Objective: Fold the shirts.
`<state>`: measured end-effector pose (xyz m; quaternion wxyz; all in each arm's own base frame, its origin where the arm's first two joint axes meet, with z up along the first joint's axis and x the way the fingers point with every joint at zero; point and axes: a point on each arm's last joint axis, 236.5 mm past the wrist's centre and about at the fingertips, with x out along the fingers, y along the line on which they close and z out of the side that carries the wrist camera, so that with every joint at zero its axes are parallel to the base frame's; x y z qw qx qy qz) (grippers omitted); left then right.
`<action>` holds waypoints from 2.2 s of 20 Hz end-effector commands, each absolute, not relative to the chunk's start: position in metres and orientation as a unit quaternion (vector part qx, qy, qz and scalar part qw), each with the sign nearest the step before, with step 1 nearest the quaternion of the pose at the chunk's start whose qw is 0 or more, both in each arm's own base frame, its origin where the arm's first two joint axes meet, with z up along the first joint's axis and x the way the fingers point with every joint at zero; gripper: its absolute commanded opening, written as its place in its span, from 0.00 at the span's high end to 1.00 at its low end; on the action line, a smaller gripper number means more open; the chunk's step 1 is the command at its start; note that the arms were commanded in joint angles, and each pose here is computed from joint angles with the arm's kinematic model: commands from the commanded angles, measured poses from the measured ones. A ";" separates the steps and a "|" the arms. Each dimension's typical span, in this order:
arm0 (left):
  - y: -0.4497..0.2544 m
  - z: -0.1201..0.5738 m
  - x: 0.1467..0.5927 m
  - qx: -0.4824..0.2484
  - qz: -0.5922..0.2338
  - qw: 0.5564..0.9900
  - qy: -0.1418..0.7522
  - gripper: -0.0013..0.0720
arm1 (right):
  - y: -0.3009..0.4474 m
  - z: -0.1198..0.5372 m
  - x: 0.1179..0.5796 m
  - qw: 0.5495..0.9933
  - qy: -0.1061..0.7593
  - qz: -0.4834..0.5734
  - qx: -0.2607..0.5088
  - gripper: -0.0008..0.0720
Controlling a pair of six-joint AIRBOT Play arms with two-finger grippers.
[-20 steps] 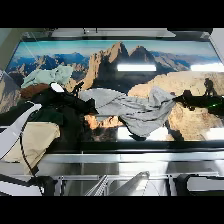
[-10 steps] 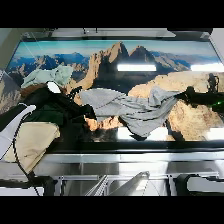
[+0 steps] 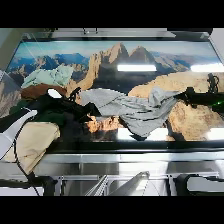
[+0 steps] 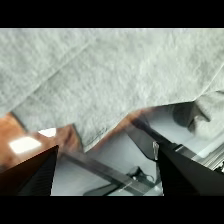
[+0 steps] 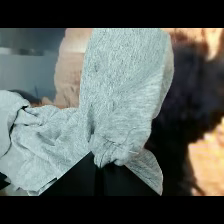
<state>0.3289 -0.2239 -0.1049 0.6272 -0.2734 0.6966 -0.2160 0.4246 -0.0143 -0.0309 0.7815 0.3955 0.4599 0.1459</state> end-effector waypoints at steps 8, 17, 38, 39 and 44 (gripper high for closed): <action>-0.259 -0.118 0.311 -0.220 -0.268 0.603 0.719 0.87 | -0.008 -0.028 0.420 0.773 0.467 0.159 0.399 0.97; -0.226 -0.100 0.333 -0.241 -0.264 0.621 0.698 0.97 | 0.005 -0.014 0.409 0.761 0.474 0.192 0.400 0.97; -0.106 0.498 0.217 -0.080 -0.266 0.960 -0.036 0.95 | 0.049 0.479 0.251 0.984 -0.108 0.143 -0.014 0.97; -0.093 0.486 0.236 -0.108 -0.273 0.956 -0.016 0.95 | 0.043 0.457 0.274 0.985 -0.061 0.163 0.012 0.97; -0.106 0.339 0.351 -0.221 -0.377 0.883 0.171 0.96 | 0.036 0.311 0.388 0.943 0.156 0.263 0.129 0.97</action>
